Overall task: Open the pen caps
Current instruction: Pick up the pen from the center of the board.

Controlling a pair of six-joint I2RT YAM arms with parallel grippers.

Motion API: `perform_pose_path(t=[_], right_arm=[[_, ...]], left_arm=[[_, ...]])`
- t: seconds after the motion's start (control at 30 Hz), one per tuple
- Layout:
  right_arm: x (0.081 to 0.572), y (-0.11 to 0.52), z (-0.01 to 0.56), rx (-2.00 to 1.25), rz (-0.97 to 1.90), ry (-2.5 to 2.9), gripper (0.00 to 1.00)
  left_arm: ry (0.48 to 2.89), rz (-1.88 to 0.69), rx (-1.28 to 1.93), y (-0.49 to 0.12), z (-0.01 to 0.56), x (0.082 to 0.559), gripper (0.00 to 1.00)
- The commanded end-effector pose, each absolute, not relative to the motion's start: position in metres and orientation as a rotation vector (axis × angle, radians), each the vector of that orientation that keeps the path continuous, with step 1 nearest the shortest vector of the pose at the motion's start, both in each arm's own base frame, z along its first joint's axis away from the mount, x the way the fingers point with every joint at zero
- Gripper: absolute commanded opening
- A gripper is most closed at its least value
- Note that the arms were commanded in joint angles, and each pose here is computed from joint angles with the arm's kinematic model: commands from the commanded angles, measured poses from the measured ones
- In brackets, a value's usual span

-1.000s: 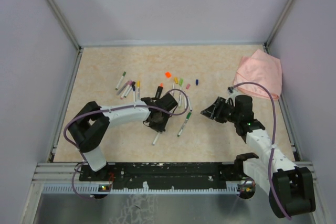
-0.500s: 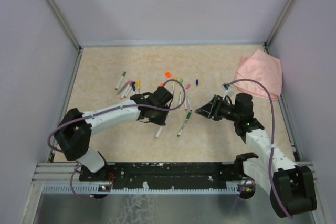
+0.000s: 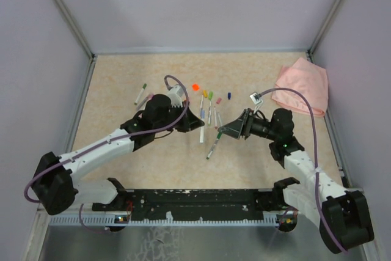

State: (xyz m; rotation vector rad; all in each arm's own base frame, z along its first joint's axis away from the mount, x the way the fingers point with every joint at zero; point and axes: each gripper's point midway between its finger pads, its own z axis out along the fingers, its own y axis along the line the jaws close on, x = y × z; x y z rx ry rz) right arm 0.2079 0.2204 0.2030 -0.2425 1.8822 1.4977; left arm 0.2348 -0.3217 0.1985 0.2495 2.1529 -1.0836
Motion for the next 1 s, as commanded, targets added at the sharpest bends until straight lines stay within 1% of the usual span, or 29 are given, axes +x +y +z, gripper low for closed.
perform_pose_path(t=[0.0,0.17,0.33,0.63,0.97], right_arm=[[0.205,0.229,0.242,-0.348,1.53,1.756,0.57],[0.203,0.232,0.242,-0.356,1.535,1.758,0.57],[0.204,0.234,0.238,-0.347,1.521,1.782,0.57],[0.205,0.239,0.233,-0.344,1.523,1.812,0.57],[0.202,0.263,0.233,-0.391,1.542,1.842,0.57]], left_arm=[[1.991,-1.303,0.208,-0.337,0.24,0.233,0.0],[1.918,-1.412,0.217,-0.346,0.254,0.23,0.0],[1.906,-1.492,0.227,-0.354,0.254,0.225,0.0],[1.909,-1.532,0.24,-0.362,0.254,0.225,0.0],[1.93,-1.557,0.241,-0.365,0.251,0.223,0.0]])
